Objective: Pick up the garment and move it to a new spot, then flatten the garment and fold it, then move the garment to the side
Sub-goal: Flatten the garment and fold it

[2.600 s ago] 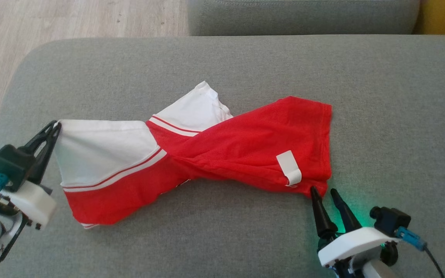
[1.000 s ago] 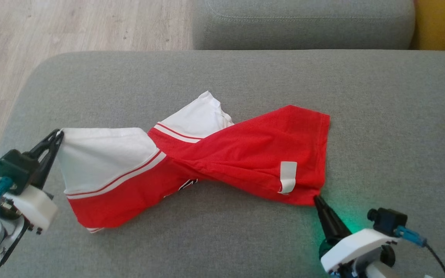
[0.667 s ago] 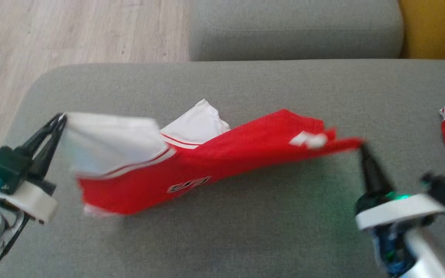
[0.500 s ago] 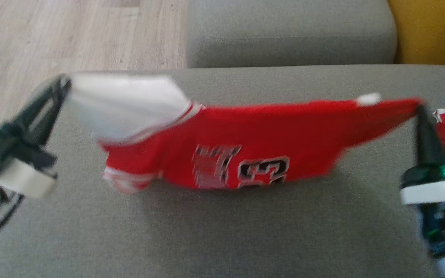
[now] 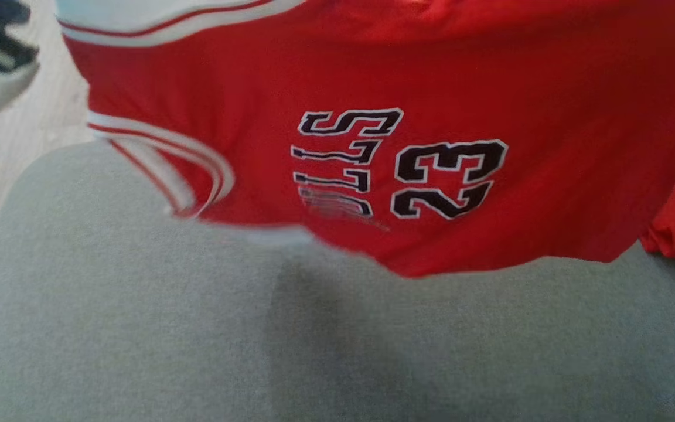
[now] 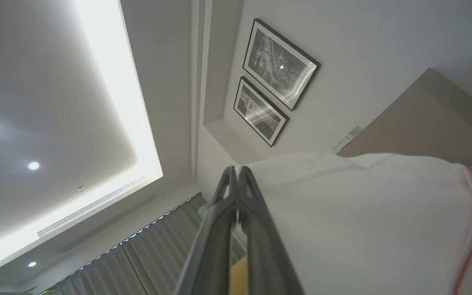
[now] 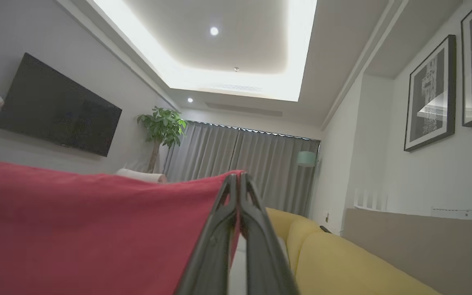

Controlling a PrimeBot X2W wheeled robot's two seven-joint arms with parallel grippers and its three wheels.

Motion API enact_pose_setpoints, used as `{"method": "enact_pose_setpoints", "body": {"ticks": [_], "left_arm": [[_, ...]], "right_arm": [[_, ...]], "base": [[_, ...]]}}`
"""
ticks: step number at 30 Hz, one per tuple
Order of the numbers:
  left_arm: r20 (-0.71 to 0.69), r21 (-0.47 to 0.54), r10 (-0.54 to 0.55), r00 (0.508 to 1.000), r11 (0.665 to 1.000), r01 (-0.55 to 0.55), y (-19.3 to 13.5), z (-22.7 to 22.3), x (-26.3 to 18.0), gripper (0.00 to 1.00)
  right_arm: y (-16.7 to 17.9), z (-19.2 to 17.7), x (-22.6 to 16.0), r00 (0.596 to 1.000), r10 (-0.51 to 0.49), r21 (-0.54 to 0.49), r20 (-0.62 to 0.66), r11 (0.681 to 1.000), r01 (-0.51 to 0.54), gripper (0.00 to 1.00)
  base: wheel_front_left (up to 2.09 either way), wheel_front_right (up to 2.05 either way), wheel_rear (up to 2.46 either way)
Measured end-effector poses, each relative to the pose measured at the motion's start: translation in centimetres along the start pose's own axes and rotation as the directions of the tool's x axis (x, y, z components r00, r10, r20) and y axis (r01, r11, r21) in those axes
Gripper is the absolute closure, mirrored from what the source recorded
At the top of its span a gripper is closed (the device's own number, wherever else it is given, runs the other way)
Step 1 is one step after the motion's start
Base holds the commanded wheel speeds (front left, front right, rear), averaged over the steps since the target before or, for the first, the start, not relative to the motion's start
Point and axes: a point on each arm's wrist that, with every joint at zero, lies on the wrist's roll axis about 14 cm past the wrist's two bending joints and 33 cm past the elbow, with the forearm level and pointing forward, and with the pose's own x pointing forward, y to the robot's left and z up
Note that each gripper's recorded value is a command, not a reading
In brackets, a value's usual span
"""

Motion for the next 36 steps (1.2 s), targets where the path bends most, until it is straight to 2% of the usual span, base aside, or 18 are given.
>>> {"method": "enact_pose_setpoints", "body": {"ticks": [4, 11, 17, 23, 25, 28, 33, 36], "left_arm": [[-0.026, -0.010, -0.029, 0.999, 1.000, 0.028, -0.2, -1.8, 2.0, 1.00], [-0.200, -0.062, -0.018, 0.980, 0.998, 0.006, -0.3, -10.7, 3.6, 1.00], [-0.232, -0.072, 0.016, 0.973, 0.997, -0.034, 0.1, -16.0, 6.6, 1.00], [-0.139, -0.101, 0.069, 0.988, 0.991, -0.084, 0.7, -16.1, 9.7, 1.00], [-0.147, -0.132, 0.065, 0.987, 0.988, -0.085, 0.1, -16.7, 9.1, 1.00], [-0.193, -0.238, 0.077, 0.978, 0.963, -0.123, -0.8, -18.7, 6.8, 1.00], [-0.342, -0.396, -0.077, 0.936, 0.916, -0.070, -7.5, -23.5, -0.4, 1.00], [-0.398, -0.463, -0.141, 0.907, 0.884, -0.066, -10.4, -24.0, -4.8, 1.00]], "right_arm": [[-1.0, -1.0, 2.0, 0.996, 0.013, -0.058, -0.085, 0.998, -0.018, 1.00], [-3.0, -6.7, 5.6, 0.974, -0.011, -0.088, -0.225, 0.996, -0.009, 1.00], [-4.2, -11.4, 9.4, 0.974, -0.036, -0.081, -0.223, 0.997, 0.018, 1.00], [-5.1, -13.1, 12.7, 0.986, -0.043, -0.129, -0.161, 0.991, 0.022, 1.00], [-4.8, -14.4, 12.7, 0.983, -0.037, -0.135, -0.182, 0.991, 0.012, 1.00], [-4.6, -16.8, 12.1, 0.973, -0.042, -0.117, -0.229, 0.993, 0.015, 1.00], [-3.2, -23.3, 8.1, 0.923, -0.032, -0.061, -0.383, 0.998, 0.009, 1.00], [-1.6, -26.3, 5.0, 0.885, -0.013, -0.014, -0.466, 1.000, 0.007, 1.00]], "base": [[0.00, 0.00, 0.00], [0.00, 0.00, 0.00], [0.00, 0.00, 0.00], [0.00, 0.00, 0.00], [0.00, 0.00, 0.00], [0.00, 0.00, 0.00], [0.00, 0.00, 0.00], [0.00, 0.00, 0.00]]}}
